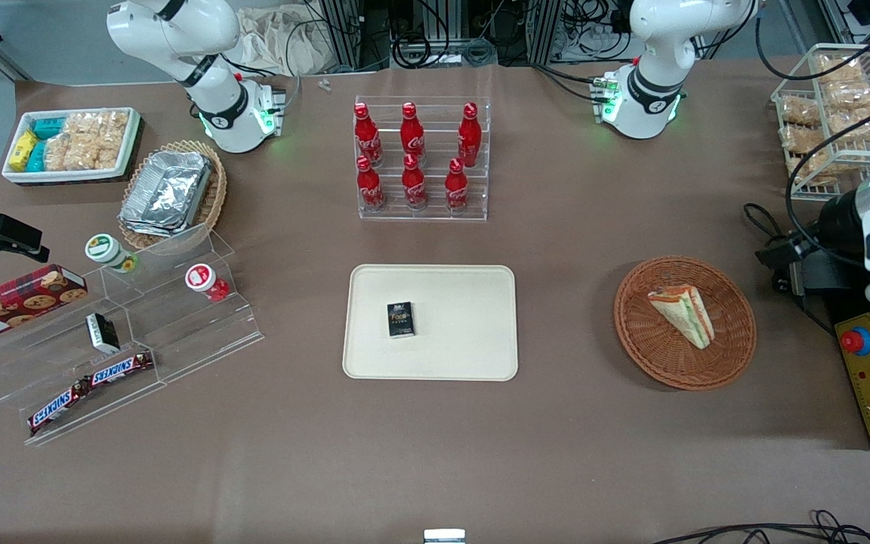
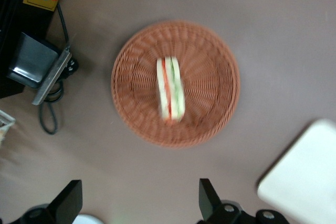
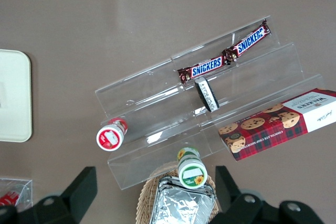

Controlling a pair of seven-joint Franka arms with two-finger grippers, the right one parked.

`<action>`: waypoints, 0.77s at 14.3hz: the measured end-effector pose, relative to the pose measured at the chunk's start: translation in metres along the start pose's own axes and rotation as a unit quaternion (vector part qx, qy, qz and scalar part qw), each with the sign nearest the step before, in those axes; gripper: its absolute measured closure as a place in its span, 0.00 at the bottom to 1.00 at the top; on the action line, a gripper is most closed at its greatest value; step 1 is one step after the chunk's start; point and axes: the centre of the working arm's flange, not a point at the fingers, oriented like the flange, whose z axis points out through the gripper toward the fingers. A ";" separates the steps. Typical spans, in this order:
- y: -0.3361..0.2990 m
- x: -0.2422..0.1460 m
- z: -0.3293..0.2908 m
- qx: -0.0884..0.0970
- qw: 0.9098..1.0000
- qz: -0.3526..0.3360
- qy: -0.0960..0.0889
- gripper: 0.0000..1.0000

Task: Place sandwich from basket to tray
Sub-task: 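Move the left gripper down over the wrapped sandwich in the wicker basket, then close the left gripper on the wrapped sandwich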

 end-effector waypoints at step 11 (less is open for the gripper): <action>-0.002 0.031 0.176 -0.013 0.986 -0.167 -0.005 0.00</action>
